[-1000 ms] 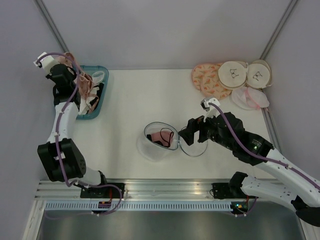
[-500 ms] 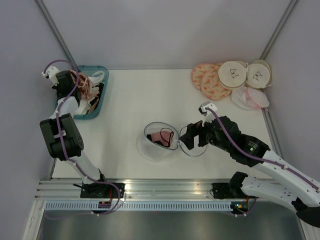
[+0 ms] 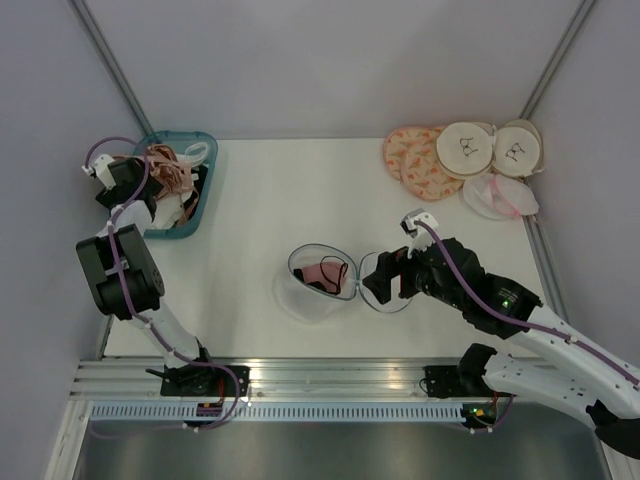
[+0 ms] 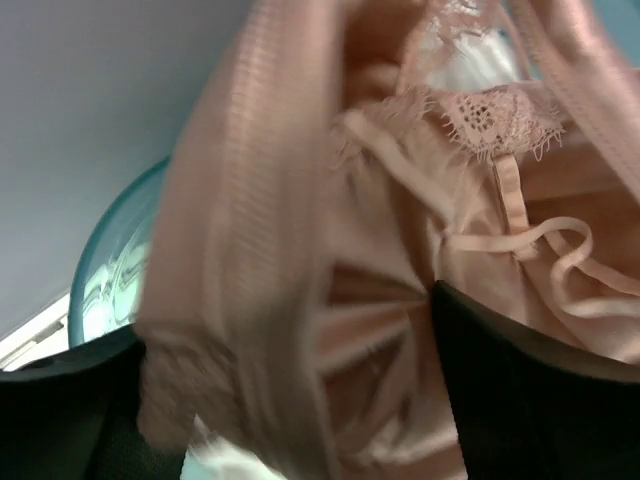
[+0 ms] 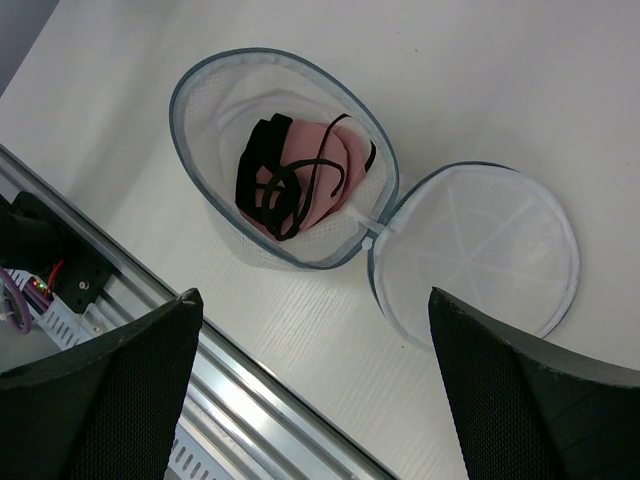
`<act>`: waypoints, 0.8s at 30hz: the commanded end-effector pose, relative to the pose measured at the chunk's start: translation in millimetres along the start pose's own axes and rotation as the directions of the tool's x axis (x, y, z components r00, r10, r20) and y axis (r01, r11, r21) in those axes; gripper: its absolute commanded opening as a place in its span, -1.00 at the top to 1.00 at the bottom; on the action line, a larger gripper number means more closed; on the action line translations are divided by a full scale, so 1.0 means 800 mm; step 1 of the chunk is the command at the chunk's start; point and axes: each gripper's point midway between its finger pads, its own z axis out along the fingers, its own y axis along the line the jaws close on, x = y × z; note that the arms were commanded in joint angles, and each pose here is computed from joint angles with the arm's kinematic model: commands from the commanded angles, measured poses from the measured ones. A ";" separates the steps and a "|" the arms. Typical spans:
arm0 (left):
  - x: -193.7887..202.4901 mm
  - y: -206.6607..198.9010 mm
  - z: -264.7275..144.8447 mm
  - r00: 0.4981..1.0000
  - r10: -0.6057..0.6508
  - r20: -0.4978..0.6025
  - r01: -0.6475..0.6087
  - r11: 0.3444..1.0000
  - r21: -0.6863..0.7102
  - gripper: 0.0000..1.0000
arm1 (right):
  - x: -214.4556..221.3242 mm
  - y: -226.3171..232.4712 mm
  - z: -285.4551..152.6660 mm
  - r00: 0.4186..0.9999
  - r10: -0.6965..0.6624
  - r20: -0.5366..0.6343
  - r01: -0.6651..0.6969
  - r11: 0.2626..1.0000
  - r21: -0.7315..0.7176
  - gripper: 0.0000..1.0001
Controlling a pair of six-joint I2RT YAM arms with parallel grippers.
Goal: Unzip the laundry bag and remove the bra
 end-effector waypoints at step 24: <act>0.084 -0.094 -0.377 0.951 -0.117 -0.285 0.283 0.698 0.658 -0.99 | 0.085 -0.165 0.011 0.862 0.367 0.350 -0.507 0.662 0.552 -0.96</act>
